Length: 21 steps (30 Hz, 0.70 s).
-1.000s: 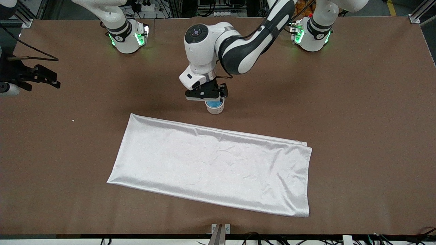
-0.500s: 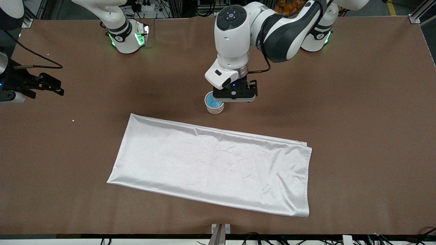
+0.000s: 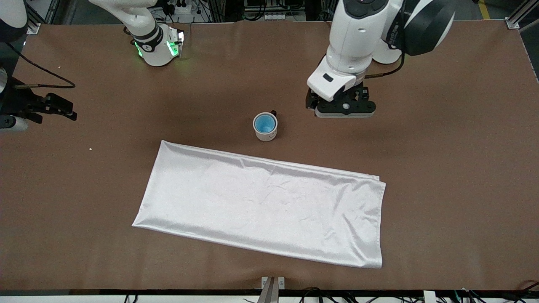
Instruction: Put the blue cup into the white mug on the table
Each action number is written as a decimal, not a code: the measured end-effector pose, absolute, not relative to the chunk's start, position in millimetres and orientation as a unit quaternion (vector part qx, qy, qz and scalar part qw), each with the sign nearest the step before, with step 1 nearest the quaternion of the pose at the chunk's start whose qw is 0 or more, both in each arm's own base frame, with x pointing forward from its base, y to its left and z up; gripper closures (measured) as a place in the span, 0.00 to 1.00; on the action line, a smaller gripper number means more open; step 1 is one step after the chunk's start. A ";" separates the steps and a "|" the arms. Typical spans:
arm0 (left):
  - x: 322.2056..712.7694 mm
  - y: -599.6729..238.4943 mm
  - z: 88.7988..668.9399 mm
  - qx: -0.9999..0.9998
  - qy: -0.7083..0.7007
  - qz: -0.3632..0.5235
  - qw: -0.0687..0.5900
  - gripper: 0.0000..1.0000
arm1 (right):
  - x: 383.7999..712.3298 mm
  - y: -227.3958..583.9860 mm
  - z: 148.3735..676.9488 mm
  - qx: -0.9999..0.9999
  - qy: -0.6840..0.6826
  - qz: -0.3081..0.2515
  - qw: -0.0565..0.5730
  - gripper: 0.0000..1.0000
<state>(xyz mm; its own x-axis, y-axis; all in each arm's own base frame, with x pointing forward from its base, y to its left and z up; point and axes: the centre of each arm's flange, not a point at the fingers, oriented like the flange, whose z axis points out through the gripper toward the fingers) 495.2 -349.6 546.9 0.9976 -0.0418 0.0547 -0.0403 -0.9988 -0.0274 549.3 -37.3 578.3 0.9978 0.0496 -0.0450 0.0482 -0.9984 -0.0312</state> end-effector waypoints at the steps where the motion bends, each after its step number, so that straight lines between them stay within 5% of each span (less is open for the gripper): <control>1: 494.5 -342.9 548.0 -0.999 0.020 -0.027 0.013 0.00 | 549.3 -38.3 578.9 -0.999 -0.023 0.021 0.015 0.00; 21: 500.4 -228.4 579.8 -0.999 0.022 -0.028 -0.001 0.00 | 545.4 -35.2 624.4 -1.000 -0.023 -0.017 0.012 0.00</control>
